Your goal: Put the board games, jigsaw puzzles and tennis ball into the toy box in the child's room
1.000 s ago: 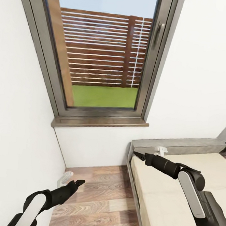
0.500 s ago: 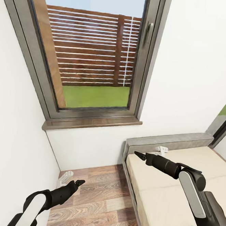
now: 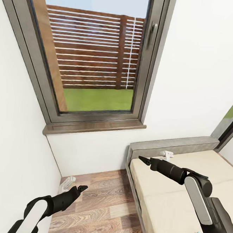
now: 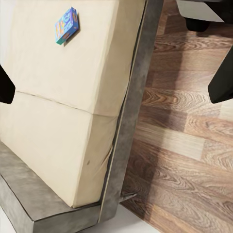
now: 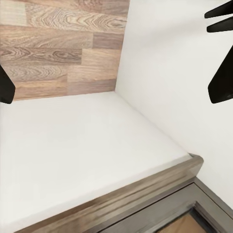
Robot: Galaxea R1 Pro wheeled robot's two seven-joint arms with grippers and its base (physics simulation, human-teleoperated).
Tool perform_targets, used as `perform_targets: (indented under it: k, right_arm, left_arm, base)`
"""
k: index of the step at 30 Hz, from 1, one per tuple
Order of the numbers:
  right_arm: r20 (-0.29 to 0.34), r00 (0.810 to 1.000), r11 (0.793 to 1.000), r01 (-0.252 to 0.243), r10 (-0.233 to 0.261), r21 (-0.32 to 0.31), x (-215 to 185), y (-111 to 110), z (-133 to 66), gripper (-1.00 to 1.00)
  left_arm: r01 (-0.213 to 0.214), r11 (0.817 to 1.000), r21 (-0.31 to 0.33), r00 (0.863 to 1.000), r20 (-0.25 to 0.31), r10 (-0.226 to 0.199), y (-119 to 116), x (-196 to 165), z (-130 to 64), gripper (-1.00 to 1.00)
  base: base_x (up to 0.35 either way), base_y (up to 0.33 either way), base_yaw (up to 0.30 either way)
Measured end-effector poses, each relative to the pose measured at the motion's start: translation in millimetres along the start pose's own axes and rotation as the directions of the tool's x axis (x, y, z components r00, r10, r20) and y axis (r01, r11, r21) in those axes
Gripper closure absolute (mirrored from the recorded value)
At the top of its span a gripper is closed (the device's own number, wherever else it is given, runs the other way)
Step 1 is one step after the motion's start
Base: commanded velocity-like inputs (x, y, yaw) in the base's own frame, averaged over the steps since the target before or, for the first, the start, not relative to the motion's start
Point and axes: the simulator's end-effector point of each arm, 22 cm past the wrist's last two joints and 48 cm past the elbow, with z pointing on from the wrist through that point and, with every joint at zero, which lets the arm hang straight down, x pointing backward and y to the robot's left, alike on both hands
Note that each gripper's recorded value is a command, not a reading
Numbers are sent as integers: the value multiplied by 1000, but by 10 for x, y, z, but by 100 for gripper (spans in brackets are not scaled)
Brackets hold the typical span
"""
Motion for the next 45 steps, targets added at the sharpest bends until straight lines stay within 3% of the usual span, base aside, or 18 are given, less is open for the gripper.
perform_targets:
  k: [45]
  right_arm:
    - [-1, 1000, 1000, 0, 0, 1, 18, -1, -11, -100]
  left_arm:
    - [-1, 1000, 6, 1000, 3, 1, -37, -21, 6, -100]
  base:
    - [26, 19, -1]
